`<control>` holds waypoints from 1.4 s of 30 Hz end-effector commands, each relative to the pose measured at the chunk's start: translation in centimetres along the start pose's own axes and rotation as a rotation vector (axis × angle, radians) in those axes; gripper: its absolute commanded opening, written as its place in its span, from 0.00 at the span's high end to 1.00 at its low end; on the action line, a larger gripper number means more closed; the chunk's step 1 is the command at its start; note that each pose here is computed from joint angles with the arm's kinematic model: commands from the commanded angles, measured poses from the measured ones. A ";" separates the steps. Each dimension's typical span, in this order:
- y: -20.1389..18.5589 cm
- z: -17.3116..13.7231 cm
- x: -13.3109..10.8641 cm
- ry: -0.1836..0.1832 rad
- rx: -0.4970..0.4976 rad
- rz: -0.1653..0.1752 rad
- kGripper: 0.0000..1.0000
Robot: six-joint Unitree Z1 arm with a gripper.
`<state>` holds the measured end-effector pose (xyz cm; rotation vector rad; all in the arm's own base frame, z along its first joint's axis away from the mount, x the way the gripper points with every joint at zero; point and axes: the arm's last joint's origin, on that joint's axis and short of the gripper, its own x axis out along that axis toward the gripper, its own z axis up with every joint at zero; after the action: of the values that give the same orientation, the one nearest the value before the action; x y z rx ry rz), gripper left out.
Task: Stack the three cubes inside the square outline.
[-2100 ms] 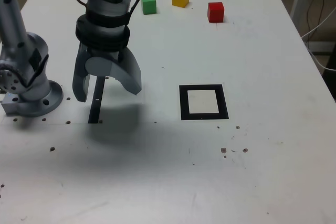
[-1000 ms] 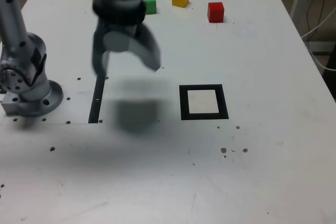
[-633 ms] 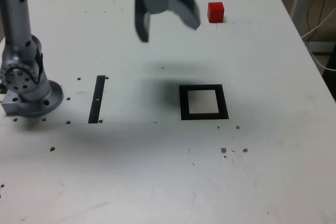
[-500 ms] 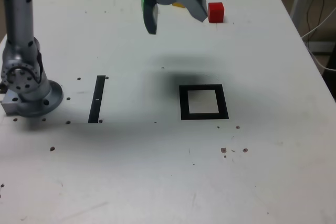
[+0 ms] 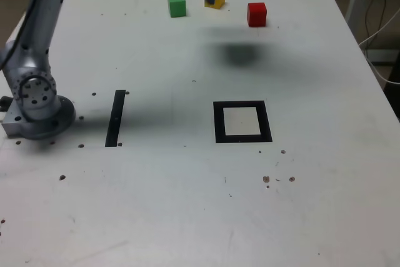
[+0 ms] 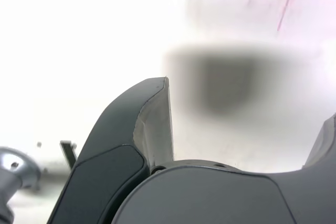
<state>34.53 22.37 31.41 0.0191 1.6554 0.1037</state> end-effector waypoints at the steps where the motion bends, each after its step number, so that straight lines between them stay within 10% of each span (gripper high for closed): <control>1: 1.4 1.1 0.4 -0.004 0.002 0.004 0.01; 26: 6.7 7.4 7.9 0.021 0.121 0.017 0.09; 42: 6.6 7.4 7.7 0.027 0.132 0.040 0.46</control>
<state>40.98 30.14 23.17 0.1452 1.6928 0.0265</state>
